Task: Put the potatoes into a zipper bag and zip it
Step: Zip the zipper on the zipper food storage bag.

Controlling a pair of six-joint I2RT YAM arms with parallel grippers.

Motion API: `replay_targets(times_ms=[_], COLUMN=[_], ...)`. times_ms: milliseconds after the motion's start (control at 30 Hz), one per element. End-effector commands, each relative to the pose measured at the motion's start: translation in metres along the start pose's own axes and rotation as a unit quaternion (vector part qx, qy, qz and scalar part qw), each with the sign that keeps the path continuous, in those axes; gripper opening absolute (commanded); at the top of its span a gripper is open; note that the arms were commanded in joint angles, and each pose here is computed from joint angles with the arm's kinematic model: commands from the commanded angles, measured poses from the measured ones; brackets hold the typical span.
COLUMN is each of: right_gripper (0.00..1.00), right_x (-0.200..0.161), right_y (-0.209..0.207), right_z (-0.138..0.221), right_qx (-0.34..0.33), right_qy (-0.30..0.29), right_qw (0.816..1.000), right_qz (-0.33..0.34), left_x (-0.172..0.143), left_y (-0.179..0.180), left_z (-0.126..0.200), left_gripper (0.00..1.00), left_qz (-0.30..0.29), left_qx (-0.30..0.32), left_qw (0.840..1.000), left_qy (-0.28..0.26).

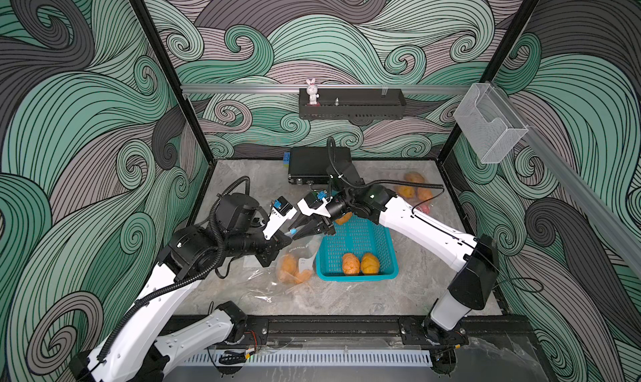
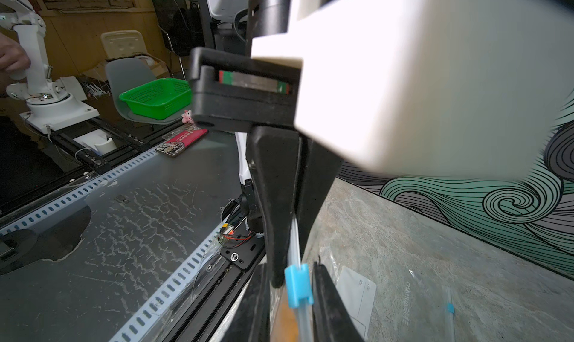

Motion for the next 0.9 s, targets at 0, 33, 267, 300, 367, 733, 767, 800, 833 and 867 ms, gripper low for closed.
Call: replay_targets(times_ms=[0,33,267,300,367,733,767,800,833,867], right_gripper=[0.20,0.18,0.14,0.13,0.12,0.01,0.01,0.01,0.01,0.01], right_x=[0.019,0.020,0.020,0.020,0.022,0.035,0.034,0.033,0.032,0.030], right_y=[0.009,0.010,0.008,0.009,0.008,0.004,0.004,0.003,0.002,0.001], right_z=[0.005,0.005,0.005,0.005,0.005,0.008,0.008,0.009,0.009,0.009], right_qx=[0.003,0.002,0.000,0.000,-0.001,-0.015,-0.018,-0.023,-0.029,-0.034], right_qy=[-0.009,-0.010,-0.008,-0.008,-0.009,-0.013,-0.011,-0.008,-0.005,0.000], right_qw=[1.000,1.000,1.000,1.000,1.000,0.999,0.999,0.999,0.999,0.999], right_qz=[0.018,0.019,0.019,0.020,0.022,0.030,0.030,0.032,0.033,0.034], left_x=[-0.001,-0.001,-0.002,-0.002,-0.002,-0.003,-0.003,-0.002,-0.002,-0.002], left_y=[-0.002,-0.002,-0.002,-0.001,-0.001,0.000,0.000,-0.001,-0.001,-0.001], left_z=[0.004,0.004,0.005,0.006,0.006,0.010,0.011,0.011,0.012,0.014], left_gripper=[0.00,0.00,0.00,0.00,0.00,0.00,0.00,0.00,0.00,0.00], left_qz=[-0.010,-0.011,-0.011,-0.011,-0.012,-0.012,-0.011,-0.010,-0.010,-0.010], left_qx=[0.003,0.003,0.006,0.006,0.008,0.015,0.015,0.015,0.016,0.016], left_qw=[1.000,1.000,1.000,1.000,1.000,1.000,1.000,1.000,1.000,1.000], left_qy=[-0.006,-0.007,-0.009,-0.009,-0.009,-0.010,-0.011,-0.013,-0.014,-0.015])
Point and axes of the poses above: each gripper's point midway between its finger pads, its own z axis back along the fingers, its own y axis along the line the jaws close on, x = y × z, the point moved 1 cm from there along z, back along the fingers, and after that the axes turned 7 degrees about -z, right-handed, at the moved point
